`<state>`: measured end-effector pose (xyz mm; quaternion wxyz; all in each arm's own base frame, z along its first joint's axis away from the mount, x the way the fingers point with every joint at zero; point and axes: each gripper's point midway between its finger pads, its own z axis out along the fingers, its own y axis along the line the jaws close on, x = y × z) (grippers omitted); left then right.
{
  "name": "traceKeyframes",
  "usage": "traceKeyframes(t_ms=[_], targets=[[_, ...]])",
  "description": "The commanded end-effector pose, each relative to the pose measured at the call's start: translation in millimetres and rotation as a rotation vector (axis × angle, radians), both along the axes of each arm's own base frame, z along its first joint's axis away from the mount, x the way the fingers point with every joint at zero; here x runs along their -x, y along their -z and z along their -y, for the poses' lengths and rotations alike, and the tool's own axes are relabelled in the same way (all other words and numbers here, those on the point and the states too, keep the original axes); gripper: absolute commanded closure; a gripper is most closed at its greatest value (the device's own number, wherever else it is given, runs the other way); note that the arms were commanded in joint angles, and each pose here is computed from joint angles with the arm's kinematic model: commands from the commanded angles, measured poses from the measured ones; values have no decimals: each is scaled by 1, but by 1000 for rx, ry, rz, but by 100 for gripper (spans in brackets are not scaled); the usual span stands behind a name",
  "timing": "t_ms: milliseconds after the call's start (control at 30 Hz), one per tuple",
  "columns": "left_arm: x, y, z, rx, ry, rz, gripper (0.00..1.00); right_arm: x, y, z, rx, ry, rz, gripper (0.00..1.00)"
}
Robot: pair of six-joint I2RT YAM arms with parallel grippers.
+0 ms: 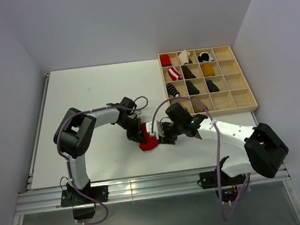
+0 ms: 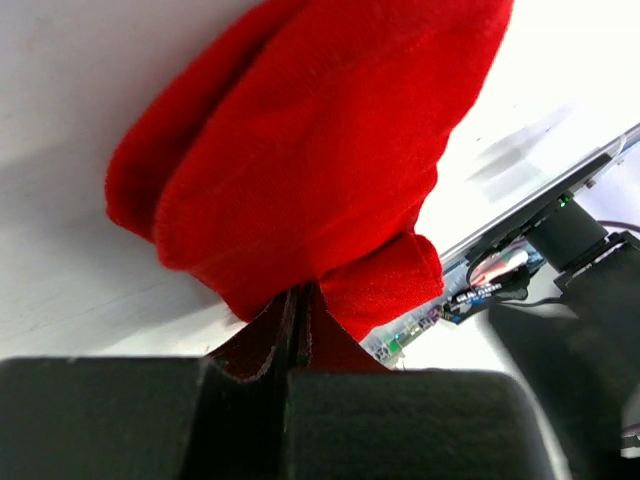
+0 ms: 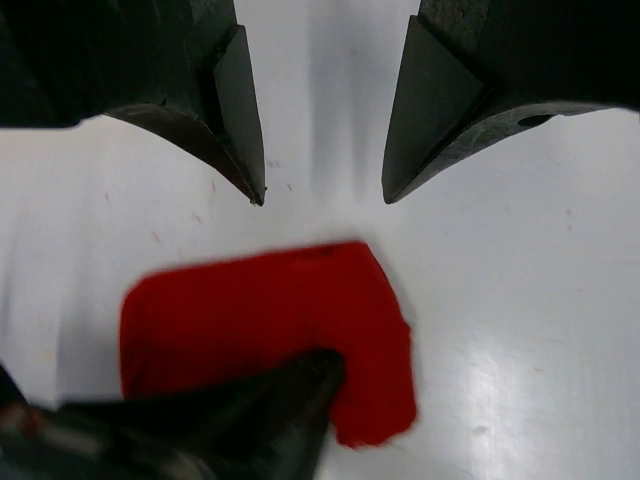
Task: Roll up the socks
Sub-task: Roll the sock at the center of the board.
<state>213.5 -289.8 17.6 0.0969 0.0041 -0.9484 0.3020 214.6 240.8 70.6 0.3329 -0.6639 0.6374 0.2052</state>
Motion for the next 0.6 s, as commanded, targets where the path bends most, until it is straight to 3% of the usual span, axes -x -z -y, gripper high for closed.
traceKeyframes(t_ms=[0,267,567], targets=[[12,22,-19,-107,38,-40,100,1,-8,-24,-1,-106,167,42],[13,23,-17,-99,41,-55,100,18,11,-50,81,-237,215,41],[12,22,-16,-92,52,-60,100,14,19,-62,109,-250,203,42]])
